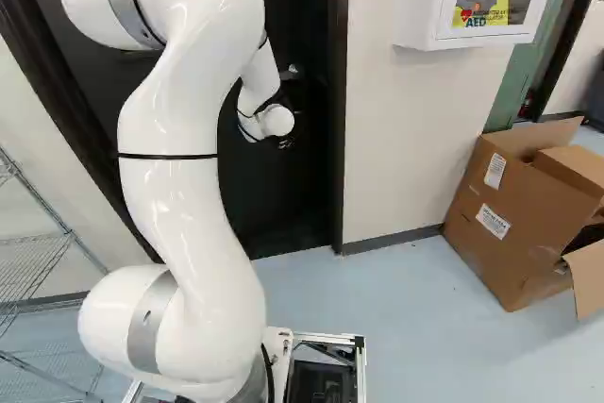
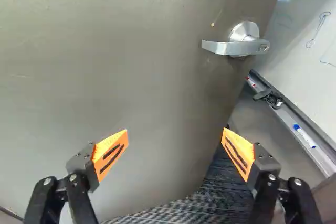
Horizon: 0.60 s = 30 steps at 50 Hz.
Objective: Open the door and move inside
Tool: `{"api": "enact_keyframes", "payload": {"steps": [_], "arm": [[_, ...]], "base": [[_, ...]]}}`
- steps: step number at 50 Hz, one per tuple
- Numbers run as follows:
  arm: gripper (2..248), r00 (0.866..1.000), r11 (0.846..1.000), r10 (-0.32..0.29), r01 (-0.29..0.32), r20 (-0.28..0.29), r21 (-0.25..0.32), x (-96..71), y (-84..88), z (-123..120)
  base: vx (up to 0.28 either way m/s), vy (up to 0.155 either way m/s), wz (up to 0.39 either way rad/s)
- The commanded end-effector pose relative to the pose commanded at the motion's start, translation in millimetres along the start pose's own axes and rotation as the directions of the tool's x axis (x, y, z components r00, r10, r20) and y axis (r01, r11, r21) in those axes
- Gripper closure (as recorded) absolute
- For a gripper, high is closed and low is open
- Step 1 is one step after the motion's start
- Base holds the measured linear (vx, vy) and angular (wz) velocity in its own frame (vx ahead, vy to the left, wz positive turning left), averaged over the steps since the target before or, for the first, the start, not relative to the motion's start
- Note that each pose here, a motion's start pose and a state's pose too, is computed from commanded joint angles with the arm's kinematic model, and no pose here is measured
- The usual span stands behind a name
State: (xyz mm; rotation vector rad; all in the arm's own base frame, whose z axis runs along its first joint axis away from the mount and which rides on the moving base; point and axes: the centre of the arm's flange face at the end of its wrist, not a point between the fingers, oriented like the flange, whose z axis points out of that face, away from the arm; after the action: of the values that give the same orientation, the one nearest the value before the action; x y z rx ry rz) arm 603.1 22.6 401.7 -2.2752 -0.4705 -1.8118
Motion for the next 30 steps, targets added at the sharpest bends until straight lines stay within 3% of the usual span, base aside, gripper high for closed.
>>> {"api": "enact_keyframes", "payload": {"steps": [30], "arm": [[3,0.995,0.992,0.092,-0.089,0.025,-0.094,-6.5,-10.6,-59.0]], "base": [[0.000,0.000,0.000]]}}
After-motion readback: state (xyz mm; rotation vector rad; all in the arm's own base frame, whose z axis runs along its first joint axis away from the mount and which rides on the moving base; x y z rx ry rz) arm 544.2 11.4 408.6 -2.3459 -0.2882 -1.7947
